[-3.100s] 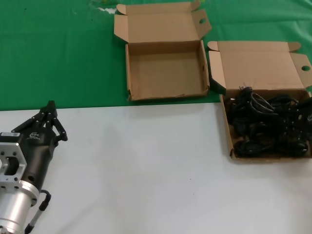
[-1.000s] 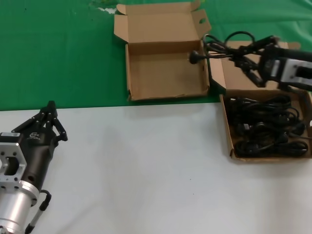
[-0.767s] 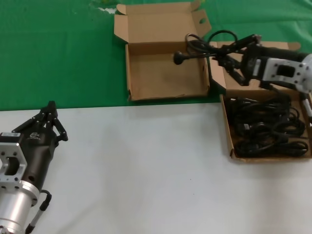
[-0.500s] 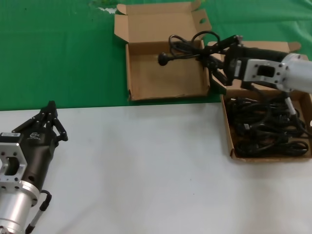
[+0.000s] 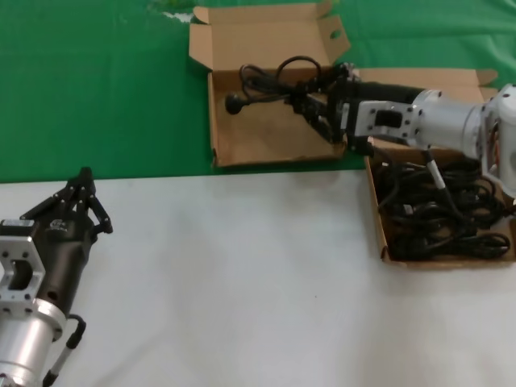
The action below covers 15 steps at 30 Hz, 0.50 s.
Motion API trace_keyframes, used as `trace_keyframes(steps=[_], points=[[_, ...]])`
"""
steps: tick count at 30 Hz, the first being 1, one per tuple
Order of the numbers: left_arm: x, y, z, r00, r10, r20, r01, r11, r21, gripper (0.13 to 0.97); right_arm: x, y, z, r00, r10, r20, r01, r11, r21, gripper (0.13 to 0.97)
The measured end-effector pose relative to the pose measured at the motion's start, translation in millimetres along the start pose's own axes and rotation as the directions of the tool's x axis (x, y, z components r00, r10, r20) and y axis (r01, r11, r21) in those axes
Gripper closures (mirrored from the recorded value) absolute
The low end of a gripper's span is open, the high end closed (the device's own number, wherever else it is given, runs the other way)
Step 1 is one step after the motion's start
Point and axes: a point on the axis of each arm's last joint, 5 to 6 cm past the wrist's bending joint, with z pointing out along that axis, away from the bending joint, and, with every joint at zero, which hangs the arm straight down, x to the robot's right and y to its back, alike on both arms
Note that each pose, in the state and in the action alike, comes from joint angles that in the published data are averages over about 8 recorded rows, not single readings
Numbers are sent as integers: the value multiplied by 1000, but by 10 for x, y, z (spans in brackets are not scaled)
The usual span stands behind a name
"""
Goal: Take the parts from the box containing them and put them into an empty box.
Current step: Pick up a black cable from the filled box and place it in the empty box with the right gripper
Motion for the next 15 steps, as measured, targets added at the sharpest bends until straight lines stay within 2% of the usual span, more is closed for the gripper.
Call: trace_keyframes(steps=[15], points=[[0,0,0,1000,0,0,0,1000,0,958,-171,-123,356,1000,-20,-4,19,998,-65,898]])
